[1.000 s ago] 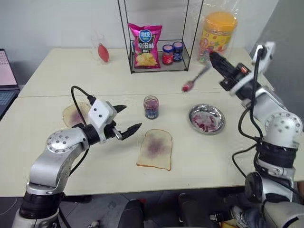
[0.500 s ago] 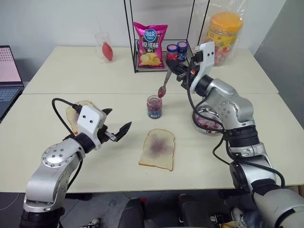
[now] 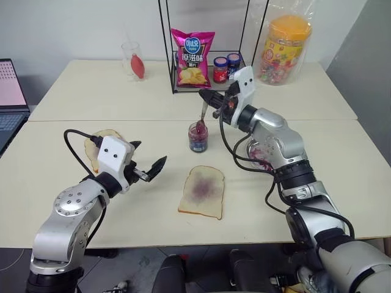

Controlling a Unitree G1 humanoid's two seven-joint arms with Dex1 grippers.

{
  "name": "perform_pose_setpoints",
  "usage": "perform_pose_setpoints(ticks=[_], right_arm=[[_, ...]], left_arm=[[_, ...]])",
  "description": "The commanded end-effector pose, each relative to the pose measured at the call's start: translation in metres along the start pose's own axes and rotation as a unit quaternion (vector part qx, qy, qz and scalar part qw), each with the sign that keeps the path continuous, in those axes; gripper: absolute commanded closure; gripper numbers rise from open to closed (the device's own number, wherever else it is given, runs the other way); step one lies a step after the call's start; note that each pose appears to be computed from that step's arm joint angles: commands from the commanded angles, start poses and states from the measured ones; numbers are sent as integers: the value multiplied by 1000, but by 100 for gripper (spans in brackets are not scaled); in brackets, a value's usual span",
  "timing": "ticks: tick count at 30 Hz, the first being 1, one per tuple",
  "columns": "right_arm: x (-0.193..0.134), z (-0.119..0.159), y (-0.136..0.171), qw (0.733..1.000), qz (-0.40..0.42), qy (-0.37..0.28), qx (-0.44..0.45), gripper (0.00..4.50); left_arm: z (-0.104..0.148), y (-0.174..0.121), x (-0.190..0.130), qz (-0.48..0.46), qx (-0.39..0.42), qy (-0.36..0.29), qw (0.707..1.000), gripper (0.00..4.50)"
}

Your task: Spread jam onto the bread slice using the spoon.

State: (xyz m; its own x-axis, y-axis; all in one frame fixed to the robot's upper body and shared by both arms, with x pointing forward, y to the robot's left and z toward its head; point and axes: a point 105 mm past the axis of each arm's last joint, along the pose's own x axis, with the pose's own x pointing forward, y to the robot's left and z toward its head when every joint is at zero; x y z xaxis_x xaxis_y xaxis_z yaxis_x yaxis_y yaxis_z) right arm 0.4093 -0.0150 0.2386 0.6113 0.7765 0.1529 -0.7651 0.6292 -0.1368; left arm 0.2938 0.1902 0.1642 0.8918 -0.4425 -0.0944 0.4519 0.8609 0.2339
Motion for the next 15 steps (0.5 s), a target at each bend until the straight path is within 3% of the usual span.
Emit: perform_pose_setpoints(ticks=[1, 9, 15], right_arm=[[5, -6, 7, 998, 8, -3, -56, 446], [9, -28, 14, 998, 9, 15, -60, 446], [10, -36, 17, 999, 12, 31, 12, 446]], left_arm=[[13, 4, -2, 8, 15, -21, 1000, 0], [13, 3, 0, 3, 16, -20, 1000, 0], [10, 3, 1, -1, 19, -19, 1000, 0]])
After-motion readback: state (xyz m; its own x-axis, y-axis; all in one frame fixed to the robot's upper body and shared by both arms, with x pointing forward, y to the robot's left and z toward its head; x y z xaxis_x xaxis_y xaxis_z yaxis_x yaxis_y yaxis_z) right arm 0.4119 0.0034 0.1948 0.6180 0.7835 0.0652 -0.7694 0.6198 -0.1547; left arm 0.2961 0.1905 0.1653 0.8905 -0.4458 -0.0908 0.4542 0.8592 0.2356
